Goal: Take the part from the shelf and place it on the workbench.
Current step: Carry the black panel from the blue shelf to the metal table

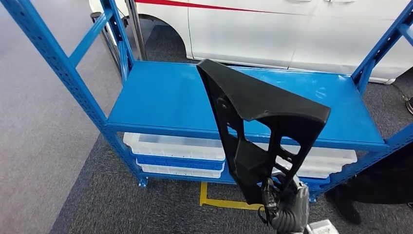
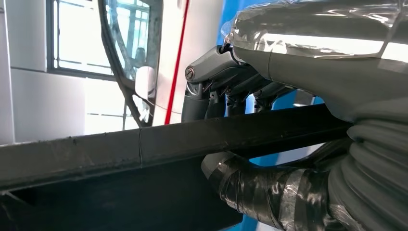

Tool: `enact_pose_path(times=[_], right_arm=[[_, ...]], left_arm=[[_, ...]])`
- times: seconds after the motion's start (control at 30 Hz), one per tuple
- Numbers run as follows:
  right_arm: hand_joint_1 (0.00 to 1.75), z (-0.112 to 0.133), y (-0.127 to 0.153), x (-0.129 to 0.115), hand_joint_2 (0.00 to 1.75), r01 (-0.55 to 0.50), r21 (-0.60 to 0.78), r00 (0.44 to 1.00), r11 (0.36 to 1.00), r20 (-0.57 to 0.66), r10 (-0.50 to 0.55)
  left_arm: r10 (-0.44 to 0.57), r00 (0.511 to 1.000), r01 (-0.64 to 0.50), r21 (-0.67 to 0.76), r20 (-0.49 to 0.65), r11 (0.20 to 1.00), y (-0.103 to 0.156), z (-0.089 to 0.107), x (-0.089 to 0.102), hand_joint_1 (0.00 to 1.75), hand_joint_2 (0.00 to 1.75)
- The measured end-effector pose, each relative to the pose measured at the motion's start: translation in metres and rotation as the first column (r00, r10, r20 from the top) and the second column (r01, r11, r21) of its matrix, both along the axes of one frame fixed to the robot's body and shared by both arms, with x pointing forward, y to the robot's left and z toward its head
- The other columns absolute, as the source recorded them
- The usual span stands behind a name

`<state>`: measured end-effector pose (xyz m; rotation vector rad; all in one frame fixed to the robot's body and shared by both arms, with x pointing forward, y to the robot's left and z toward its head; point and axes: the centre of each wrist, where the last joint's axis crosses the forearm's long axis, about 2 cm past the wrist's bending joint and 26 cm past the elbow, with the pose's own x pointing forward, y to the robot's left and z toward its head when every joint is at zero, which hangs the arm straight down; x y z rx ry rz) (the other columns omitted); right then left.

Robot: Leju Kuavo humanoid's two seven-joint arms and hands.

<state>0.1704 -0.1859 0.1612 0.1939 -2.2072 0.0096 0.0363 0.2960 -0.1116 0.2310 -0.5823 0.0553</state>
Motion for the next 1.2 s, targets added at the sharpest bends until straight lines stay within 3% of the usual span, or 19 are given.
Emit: enact_pose_path(times=[0.47,0.8,1.2], right_arm=[[1.75,-0.006,-0.001,-0.008,1.75,-0.027,-0.036,0.999,0.999,0.018,0.027],[1.75,-0.013,0.0,-0.018,1.75,-0.08,0.17,0.996,0.982,-0.026,0.085],[1.75,-0.025,-0.01,-0.032,1.75,-0.058,0.201,0.997,0.978,-0.037,0.067]], left_arm=[[0.0,1.0,0.0,-0.002,-0.006,1.0,0.0,0.0,-0.003,0.0,0.0],[0.019,1.0,-0.019,-0.002,-0.008,1.0,0.0,0.0,-0.004,0.0,0.0],[0.055,0.998,-0.056,-0.011,-0.018,0.998,-0.005,-0.001,-0.009,0.0,0.0]])
